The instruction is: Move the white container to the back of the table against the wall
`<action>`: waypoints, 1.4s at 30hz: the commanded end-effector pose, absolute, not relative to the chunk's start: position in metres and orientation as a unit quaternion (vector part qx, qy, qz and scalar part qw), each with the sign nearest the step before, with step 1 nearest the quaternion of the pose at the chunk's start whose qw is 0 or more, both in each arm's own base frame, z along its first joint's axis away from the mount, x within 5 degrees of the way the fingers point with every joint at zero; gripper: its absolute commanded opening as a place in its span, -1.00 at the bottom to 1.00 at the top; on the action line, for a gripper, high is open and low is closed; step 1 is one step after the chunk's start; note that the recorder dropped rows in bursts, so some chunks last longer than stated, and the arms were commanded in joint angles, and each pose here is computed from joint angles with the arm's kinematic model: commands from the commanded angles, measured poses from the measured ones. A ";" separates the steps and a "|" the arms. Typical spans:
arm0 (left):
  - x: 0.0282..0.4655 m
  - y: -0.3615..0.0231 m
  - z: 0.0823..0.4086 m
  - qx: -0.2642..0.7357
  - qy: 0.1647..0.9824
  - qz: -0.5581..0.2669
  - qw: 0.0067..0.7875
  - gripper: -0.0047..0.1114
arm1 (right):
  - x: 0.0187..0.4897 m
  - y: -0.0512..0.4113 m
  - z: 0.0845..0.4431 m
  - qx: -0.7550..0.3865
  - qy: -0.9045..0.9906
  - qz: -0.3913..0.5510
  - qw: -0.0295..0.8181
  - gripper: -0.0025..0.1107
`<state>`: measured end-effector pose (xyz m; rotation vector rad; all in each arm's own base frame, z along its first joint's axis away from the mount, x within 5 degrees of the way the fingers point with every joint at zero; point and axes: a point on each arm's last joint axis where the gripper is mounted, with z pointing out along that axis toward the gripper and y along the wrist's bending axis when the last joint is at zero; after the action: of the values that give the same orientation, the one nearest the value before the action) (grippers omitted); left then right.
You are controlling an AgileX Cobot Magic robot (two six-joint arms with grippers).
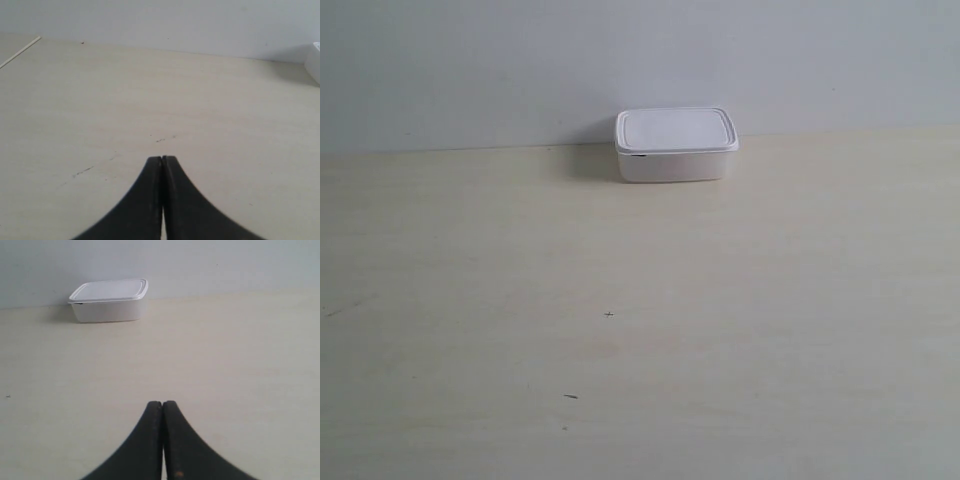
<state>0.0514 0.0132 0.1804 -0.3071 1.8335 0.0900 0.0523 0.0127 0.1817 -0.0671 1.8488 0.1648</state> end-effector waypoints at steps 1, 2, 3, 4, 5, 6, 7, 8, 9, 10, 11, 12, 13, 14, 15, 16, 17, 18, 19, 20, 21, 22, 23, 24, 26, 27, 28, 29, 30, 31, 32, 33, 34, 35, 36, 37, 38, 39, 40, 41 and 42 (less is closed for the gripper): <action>0.051 0.013 0.181 -0.133 0.785 0.038 0.604 -0.92 | 0.053 0.009 0.182 -0.028 0.792 0.055 0.608 -0.96; 0.051 0.013 0.181 -0.133 0.785 0.038 0.604 -0.92 | 0.053 0.009 0.182 -0.021 0.791 0.059 0.608 -0.96; 0.051 0.013 0.181 -0.133 0.785 0.038 0.604 -0.92 | 0.053 0.009 0.182 -0.022 0.792 0.057 0.608 -0.96; 0.051 0.013 0.181 -0.133 0.785 0.038 0.604 -0.92 | 0.053 0.009 0.182 -0.020 0.792 0.057 0.608 -0.96; 0.051 0.013 0.181 -0.133 0.785 0.038 0.604 -0.92 | 0.053 0.009 0.182 -0.022 0.792 0.055 0.608 -0.96; 0.051 0.013 0.181 -0.133 0.785 0.038 0.604 -0.92 | 0.053 0.009 0.182 -0.026 0.791 0.054 0.609 -0.96; 0.051 0.013 0.181 -0.133 0.785 0.038 0.604 -0.92 | 0.053 0.009 0.183 -0.033 0.790 0.049 0.610 -0.96; 0.051 0.013 0.181 -0.133 0.785 0.038 0.604 -0.92 | 0.053 0.009 0.183 -0.038 0.789 0.048 0.611 -0.96; 0.051 0.013 0.181 -0.133 0.785 0.038 0.604 -0.92 | 0.053 0.008 0.182 -0.037 0.790 0.049 0.610 -0.96; 0.051 0.013 0.181 -0.133 0.785 0.038 0.604 -0.92 | 0.053 0.008 0.182 -0.038 0.790 0.050 0.610 -0.96; 0.051 0.013 0.181 -0.133 0.785 0.038 0.604 -0.92 | 0.053 0.008 0.183 -0.034 0.790 0.053 0.610 -0.96; 0.051 0.013 0.181 -0.133 0.785 0.038 0.604 -0.92 | 0.053 0.008 0.182 -0.031 0.790 0.055 0.610 -0.96; 0.051 0.013 0.181 -0.133 0.785 0.038 0.604 -0.92 | 0.053 0.008 0.182 -0.030 0.790 0.056 0.610 -0.96; 0.051 0.013 0.181 -0.133 0.785 0.038 0.604 -0.92 | 0.053 0.008 0.182 -0.029 0.790 0.057 0.610 -0.96; 0.051 0.013 0.181 -0.133 0.785 0.038 0.604 -0.92 | 0.053 0.008 0.182 -0.029 0.790 0.057 0.610 -0.96; 0.051 0.013 0.181 -0.133 0.785 0.038 0.604 -0.92 | 0.053 0.008 0.182 -0.029 0.790 0.057 0.610 -0.96; 0.051 0.013 0.181 -0.133 0.785 0.038 0.604 -0.92 | 0.053 0.008 0.182 -0.029 0.790 0.057 0.610 -0.96; 0.051 0.013 0.181 -0.133 0.785 0.038 0.604 -0.92 | 0.053 0.008 0.182 -0.029 0.790 0.057 0.610 -0.96; 0.051 0.013 0.181 -0.133 0.785 0.038 0.604 -0.92 | 0.053 0.008 0.182 -0.029 0.790 0.057 0.610 -0.96; 0.051 0.013 0.181 -0.133 0.785 0.038 0.604 -0.92 | 0.053 0.008 0.182 -0.029 0.790 0.057 0.610 -0.96; 0.051 0.013 0.181 -0.133 0.785 0.038 0.604 -0.92 | 0.053 0.008 0.182 -0.029 0.790 0.057 0.610 -0.96; 0.051 0.013 0.181 -0.133 0.785 0.038 0.604 -0.92 | 0.053 0.008 0.182 -0.029 0.790 0.057 0.610 -0.96; 0.051 0.013 0.181 -0.133 0.785 0.038 0.604 -0.92 | 0.053 0.008 0.183 -0.028 0.790 0.058 0.610 -0.96; 0.051 0.013 0.181 -0.133 0.785 0.038 0.604 -0.92 | 0.053 0.008 0.183 -0.028 0.790 0.058 0.610 -0.96; 0.051 0.013 0.181 -0.133 0.785 0.038 0.604 -0.92 | 0.053 0.008 0.183 -0.028 0.790 0.058 0.610 -0.96; 0.051 0.013 0.181 -0.133 0.785 0.038 0.604 -0.92 | 0.053 0.008 0.183 -0.028 0.790 0.058 0.610 -0.96; 0.051 0.013 0.181 -0.133 0.785 0.038 0.604 -0.92 | 0.053 0.008 0.183 -0.028 0.790 0.058 0.610 -0.96; 0.051 0.013 0.181 -0.133 0.785 0.038 0.604 -0.92 | 0.053 0.008 0.183 -0.024 0.790 0.064 0.609 -0.96; 0.051 0.013 0.181 -0.133 0.785 0.038 0.604 -0.92 | 0.053 0.009 0.182 -0.018 0.790 0.074 0.608 -0.96; 0.051 0.013 0.181 -0.133 0.785 0.038 0.604 -0.92 | 0.053 0.010 0.183 -0.011 0.790 0.085 0.607 -0.96; 0.051 0.013 0.181 -0.133 0.785 0.038 0.604 -0.92 | 0.053 0.010 0.183 -0.006 0.790 0.092 0.606 -0.96; 0.051 0.013 0.181 -0.133 0.785 0.038 0.604 -0.92 | 0.053 0.011 0.183 -0.002 0.790 0.098 0.605 -0.96; 0.051 0.013 0.181 -0.133 0.785 0.038 0.604 -0.92 | 0.053 0.011 0.183 0.001 0.790 0.103 0.605 -0.96; 0.051 0.013 0.181 -0.133 0.785 0.038 0.604 -0.92 | 0.053 0.011 0.183 0.002 0.790 0.104 0.605 -0.96; 0.051 0.013 0.181 -0.133 0.785 0.038 0.604 -0.92 | 0.053 0.011 0.183 0.002 0.790 0.104 0.605 -0.96; 0.051 0.013 0.181 -0.133 0.785 0.038 0.604 -0.92 | 0.053 0.011 0.183 0.002 0.790 0.104 0.605 -0.96; 0.051 0.013 0.181 -0.133 0.785 0.038 0.604 -0.92 | 0.053 0.011 0.183 0.002 0.790 0.104 0.605 -0.96; 0.051 0.013 0.181 -0.133 0.785 0.038 0.604 -0.92 | 0.053 0.011 0.183 0.002 0.790 0.104 0.605 -0.96; 0.051 0.013 0.181 -0.133 0.785 0.038 0.604 -0.92 | 0.053 0.011 0.183 0.002 0.790 0.104 0.605 -0.96; 0.051 0.013 0.181 -0.133 0.785 0.038 0.604 -0.92 | 0.053 0.011 0.183 0.002 0.790 0.104 0.605 -0.96; 0.051 0.013 0.181 -0.133 0.785 0.038 0.604 -0.92 | 0.053 0.011 0.183 0.002 0.790 0.104 0.605 -0.96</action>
<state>0.0514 0.0133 0.1804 -0.3062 1.8336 0.0914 0.0525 0.0111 0.1827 0.0020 1.8411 0.2355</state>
